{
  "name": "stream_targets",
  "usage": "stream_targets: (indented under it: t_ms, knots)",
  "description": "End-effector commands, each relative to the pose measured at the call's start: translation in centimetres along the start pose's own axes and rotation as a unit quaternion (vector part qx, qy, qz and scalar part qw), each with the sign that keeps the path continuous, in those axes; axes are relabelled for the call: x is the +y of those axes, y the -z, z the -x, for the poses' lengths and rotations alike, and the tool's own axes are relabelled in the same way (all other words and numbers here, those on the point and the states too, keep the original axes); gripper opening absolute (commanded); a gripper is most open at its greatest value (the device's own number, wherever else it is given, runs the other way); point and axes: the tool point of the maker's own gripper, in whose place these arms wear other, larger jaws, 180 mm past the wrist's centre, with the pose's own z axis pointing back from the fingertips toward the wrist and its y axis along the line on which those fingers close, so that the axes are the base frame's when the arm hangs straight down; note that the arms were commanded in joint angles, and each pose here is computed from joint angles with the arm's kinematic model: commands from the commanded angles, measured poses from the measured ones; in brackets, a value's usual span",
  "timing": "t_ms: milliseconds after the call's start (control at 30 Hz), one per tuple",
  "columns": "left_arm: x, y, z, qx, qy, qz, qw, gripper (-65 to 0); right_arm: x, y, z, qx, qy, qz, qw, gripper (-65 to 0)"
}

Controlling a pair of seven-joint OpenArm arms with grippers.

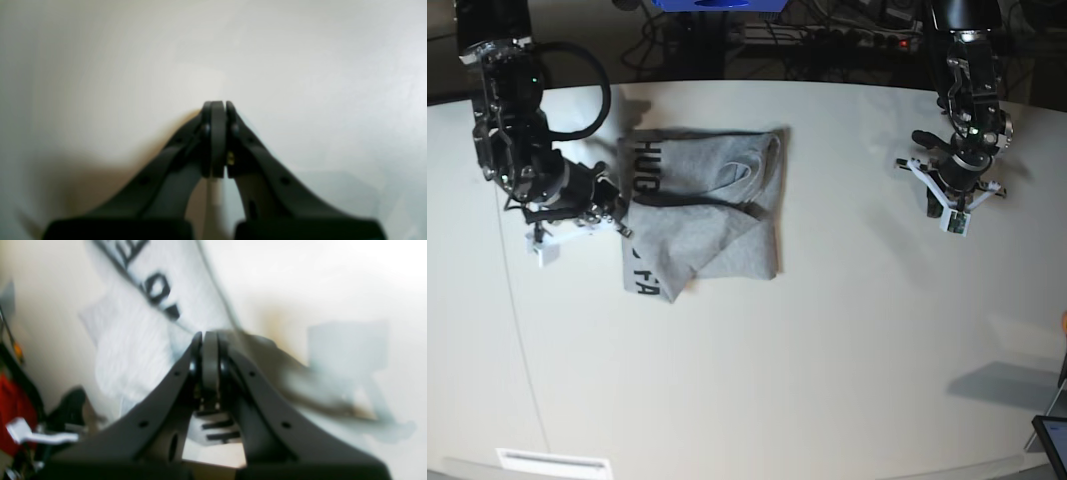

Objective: Fold the T-shirt properly
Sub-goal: 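Release the shirt and lift the left gripper away from the bundle, then press the right gripper onto the folded bundle's printed side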

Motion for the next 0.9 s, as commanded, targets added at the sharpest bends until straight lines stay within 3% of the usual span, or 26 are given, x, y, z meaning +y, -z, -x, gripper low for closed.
stream_targets:
  t_ms: [0,433,633,867]
  knots:
    - [-0.1,-0.1,1.3,0.033,0.012,0.002,0.999,-65.0,1.2,-0.2,-0.7,-0.011,-0.015,-0.014,0.9997,-64.6]
    - [0.0,-0.1,1.4,0.033,0.010,0.000,0.999,-65.0,5.0,0.4,0.5,0.008,-0.059,-0.048,0.9971,-64.7]
    - [0.0,-0.1,1.4,0.033,0.011,0.001,0.999,-65.0,8.4,0.6,1.4,0.019,-0.084,-0.082,0.9929,-64.7]
    - [0.2,-0.1,1.4,0.033,0.009,-0.002,0.999,-65.0,10.2,1.7,2.3,0.035,-0.087,-0.094,0.9911,-64.7]
